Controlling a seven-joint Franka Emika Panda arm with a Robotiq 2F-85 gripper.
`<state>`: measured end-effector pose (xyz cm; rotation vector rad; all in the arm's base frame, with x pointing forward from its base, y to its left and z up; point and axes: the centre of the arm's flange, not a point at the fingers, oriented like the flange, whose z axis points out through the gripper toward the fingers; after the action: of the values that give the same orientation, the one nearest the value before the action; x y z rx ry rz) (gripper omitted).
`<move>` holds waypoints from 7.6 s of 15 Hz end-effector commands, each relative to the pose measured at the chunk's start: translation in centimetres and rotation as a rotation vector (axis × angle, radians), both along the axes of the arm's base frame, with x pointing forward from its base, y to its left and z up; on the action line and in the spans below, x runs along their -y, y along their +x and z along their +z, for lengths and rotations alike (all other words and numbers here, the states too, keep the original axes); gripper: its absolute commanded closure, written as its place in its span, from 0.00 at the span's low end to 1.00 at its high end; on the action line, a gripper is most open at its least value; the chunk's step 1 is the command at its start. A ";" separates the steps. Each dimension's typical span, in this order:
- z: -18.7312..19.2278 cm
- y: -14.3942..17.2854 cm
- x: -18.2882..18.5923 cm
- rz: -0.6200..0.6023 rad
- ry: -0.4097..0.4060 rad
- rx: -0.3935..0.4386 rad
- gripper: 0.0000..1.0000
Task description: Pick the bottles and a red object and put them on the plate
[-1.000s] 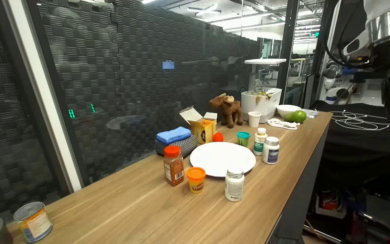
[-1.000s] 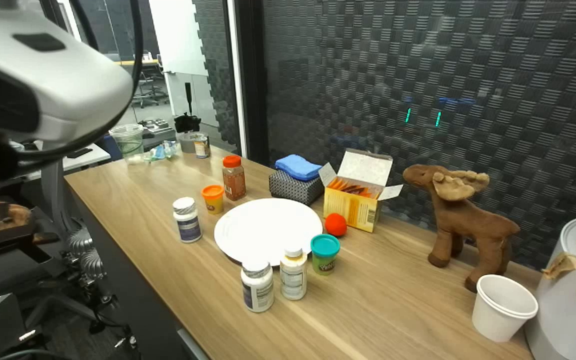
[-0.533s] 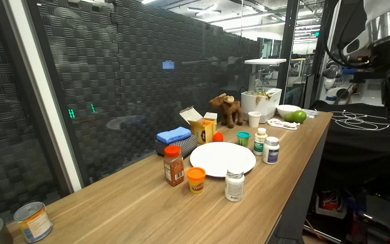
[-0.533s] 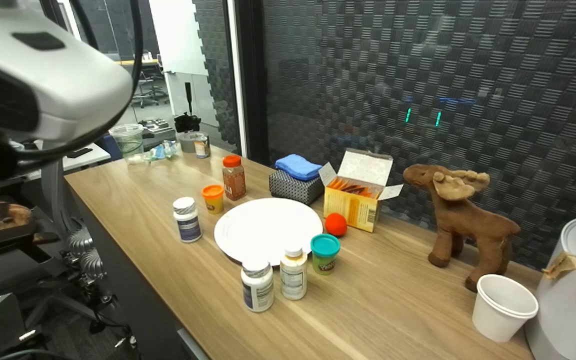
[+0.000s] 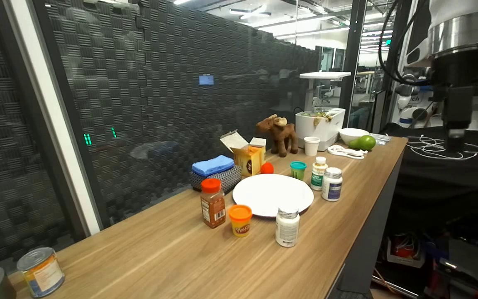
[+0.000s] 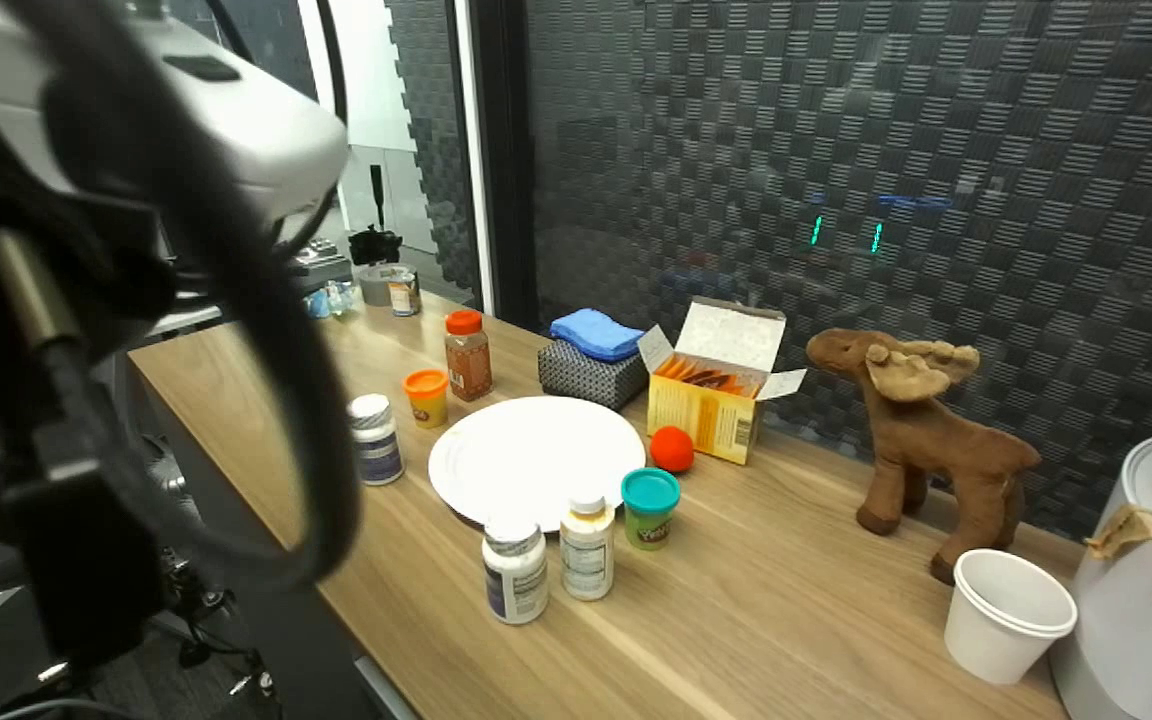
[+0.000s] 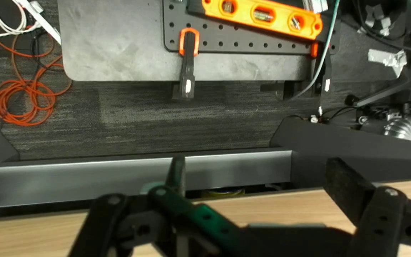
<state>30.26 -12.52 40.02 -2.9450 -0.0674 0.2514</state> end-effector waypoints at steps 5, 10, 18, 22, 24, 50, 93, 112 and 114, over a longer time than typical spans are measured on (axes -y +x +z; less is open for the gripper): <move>-2.4 7.6 -2.4 -0.077 -0.076 0.103 0.00; -4.2 11.4 -2.0 -0.077 -0.114 0.183 0.00; -7.6 15.8 -1.4 -0.063 -0.123 0.143 0.00; -8.9 17.7 -1.0 -0.067 -0.144 0.139 0.00; -9.3 18.3 -0.8 -0.074 -0.151 0.131 0.00; -0.1 20.0 -8.0 0.046 -0.235 0.025 0.81; -1.1 30.4 -6.3 0.066 -0.133 0.204 0.00; -5.9 23.7 1.9 -0.071 -0.173 0.065 0.00; -6.7 23.9 1.8 -0.057 -0.179 0.047 0.00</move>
<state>53.83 -14.70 33.93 -3.1045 0.0673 0.1793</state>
